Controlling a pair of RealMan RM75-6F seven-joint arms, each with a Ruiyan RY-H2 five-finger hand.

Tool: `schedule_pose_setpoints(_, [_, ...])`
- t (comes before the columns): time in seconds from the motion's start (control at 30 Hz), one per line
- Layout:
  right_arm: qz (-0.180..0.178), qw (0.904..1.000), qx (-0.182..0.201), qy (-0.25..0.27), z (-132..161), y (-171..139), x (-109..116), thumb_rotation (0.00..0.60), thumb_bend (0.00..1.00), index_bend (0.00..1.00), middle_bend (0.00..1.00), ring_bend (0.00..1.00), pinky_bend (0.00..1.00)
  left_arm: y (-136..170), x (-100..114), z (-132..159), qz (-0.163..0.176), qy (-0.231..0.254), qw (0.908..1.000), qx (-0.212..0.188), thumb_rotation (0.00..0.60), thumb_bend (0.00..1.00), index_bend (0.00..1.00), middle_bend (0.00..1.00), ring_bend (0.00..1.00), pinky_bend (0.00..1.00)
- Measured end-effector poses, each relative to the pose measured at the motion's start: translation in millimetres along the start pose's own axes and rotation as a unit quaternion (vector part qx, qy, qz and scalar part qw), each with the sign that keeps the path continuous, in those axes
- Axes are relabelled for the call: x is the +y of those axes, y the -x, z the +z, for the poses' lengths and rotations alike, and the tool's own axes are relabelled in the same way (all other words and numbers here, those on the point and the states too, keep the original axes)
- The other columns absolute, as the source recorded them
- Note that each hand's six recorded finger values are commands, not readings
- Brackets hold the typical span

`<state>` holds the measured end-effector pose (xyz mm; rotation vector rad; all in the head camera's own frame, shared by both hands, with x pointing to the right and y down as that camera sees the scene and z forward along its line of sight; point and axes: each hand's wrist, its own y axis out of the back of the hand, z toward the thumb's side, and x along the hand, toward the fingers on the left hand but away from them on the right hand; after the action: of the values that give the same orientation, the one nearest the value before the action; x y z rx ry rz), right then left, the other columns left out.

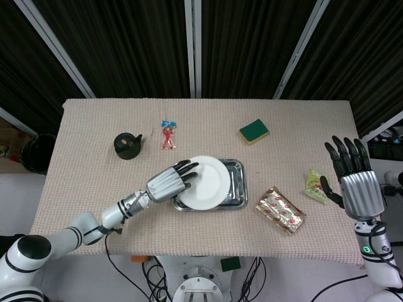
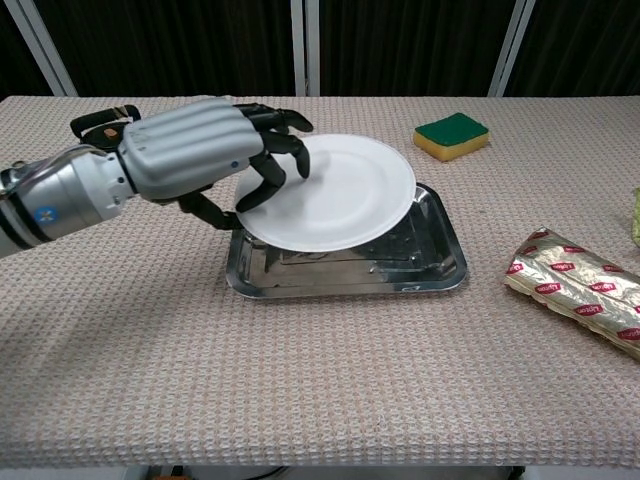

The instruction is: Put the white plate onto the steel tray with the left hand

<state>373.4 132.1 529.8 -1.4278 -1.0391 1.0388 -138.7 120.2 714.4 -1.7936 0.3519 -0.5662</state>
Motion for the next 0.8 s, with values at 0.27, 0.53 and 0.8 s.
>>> schedule_pose_setpoints(0.27, [0.003, 1.0, -0.006, -0.001, -4, 2, -2, 0.6, 0.39, 0.0, 0.0, 0.0, 0.0, -33, -17, 2, -0.026, -0.018, 0.9995, -0.01, 0.6, 0.36, 0.74, 0.31, 0.1, 0.19])
schedule_pose_setpoints(0.53, [0.001, 1.0, -0.006, 0.0, -5, 2, -3, 0.6, 0.39, 0.0, 0.0, 0.0, 0.0, -45, -29, 9, -0.04, -0.048, 0.9977, -0.026, 0.6, 0.36, 0.74, 0.31, 0.1, 0.19])
schedule_pose_setpoints(0.8, [0.004, 1.0, -0.007, -0.001, -5, 2, -4, 0.6, 0.39, 0.0, 0.0, 0.0, 0.0, -44, -35, 12, -0.046, -0.061, 0.9965, -0.034, 0.6, 0.35, 0.71, 0.31, 0.1, 0.19])
